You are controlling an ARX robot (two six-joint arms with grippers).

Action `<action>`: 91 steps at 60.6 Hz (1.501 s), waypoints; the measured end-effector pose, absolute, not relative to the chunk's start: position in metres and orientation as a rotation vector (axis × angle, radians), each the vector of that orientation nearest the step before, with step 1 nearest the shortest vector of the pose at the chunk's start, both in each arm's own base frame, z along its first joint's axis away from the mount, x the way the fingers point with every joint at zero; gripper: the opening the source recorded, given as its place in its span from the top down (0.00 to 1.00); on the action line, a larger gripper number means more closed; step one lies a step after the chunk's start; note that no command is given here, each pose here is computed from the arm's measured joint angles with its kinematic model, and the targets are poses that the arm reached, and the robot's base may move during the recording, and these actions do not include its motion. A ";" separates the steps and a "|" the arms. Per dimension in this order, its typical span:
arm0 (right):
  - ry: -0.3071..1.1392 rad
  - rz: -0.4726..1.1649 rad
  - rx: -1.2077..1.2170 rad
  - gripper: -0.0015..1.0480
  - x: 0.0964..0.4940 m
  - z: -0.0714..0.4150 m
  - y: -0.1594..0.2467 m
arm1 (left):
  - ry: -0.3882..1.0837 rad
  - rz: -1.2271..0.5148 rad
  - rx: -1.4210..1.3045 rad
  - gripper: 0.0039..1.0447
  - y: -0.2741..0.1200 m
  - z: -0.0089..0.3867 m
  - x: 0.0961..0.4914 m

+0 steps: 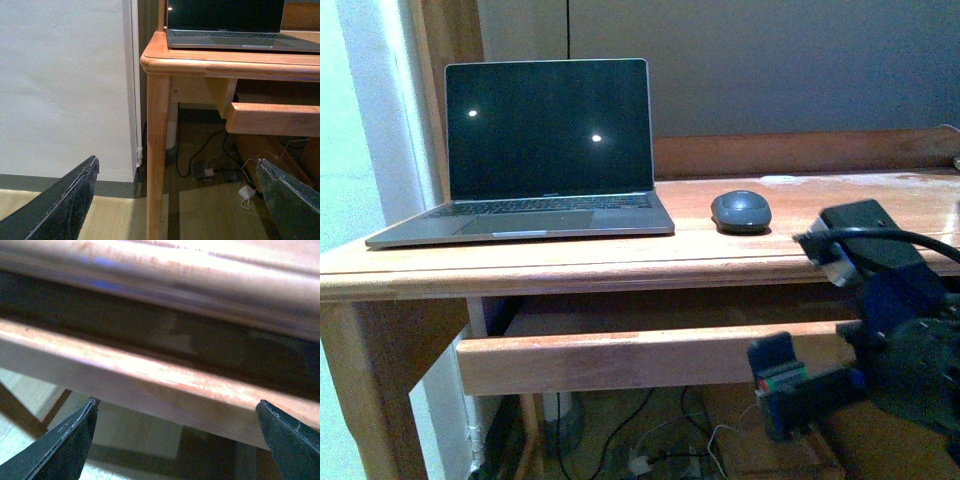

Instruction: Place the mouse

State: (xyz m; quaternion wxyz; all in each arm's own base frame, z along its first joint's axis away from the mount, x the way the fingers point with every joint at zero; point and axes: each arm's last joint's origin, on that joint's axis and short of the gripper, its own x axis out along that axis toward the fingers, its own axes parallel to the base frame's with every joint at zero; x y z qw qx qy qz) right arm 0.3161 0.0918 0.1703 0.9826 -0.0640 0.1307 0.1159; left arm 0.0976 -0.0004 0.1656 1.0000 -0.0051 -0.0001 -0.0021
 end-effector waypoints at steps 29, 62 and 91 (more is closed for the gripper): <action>0.278 0.210 -0.015 0.07 0.306 0.203 0.073 | 0.000 -0.004 -0.010 0.07 0.000 0.166 0.098; 0.184 0.038 0.312 0.07 0.141 0.214 -0.016 | 0.000 -0.004 -0.010 0.07 0.000 0.166 0.098; 0.009 -0.001 0.113 0.33 0.098 0.182 0.000 | -0.001 -0.005 -0.010 0.07 0.000 0.166 0.098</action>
